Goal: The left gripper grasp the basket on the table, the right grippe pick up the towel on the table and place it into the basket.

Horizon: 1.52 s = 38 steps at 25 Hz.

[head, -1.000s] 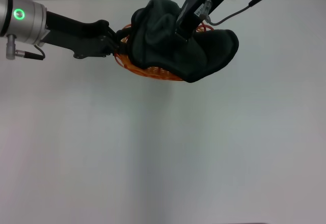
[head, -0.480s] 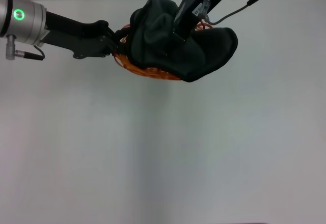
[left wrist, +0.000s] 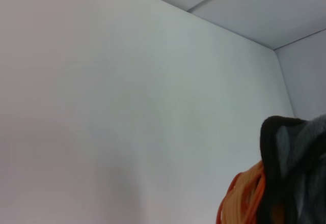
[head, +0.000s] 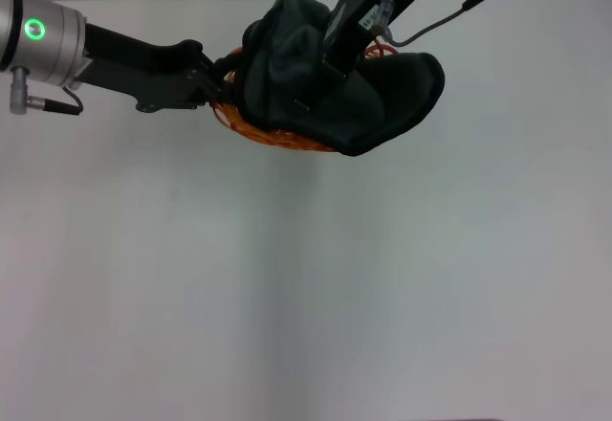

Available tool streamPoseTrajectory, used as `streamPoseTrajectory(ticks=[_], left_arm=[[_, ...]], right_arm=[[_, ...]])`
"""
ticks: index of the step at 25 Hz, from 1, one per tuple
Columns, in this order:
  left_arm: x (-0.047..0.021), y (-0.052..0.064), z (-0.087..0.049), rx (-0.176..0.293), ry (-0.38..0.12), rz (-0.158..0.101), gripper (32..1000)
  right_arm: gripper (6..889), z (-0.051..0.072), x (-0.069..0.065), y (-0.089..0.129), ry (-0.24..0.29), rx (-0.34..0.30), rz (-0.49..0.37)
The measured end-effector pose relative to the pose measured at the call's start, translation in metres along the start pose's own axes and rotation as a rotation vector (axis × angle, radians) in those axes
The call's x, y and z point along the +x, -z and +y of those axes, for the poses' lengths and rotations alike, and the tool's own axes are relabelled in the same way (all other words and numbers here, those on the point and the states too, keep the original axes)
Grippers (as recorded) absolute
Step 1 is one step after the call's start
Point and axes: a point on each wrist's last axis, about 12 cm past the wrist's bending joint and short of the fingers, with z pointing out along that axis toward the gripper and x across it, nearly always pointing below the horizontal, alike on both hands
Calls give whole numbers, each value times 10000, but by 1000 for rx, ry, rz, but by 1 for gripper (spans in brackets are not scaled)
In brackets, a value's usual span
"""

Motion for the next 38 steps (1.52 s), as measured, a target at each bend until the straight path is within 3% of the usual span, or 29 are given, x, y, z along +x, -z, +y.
streamPoseTrajectory(ticks=[10,15,29,38], left_arm=[[3,13,15,-2,3,-2,86],[3,30,53,-12,12,-15,86],[36,65,141,-30,30,-26,86],[38,68,147,-32,31,-26,86]], right_arm=[[860,14,-31,46,13,-1,-1],[860,17,-42,97,15,3,-10],[860,116,-72,627,20,50,-72],[860,146,-35,832,-14,25,-106]])
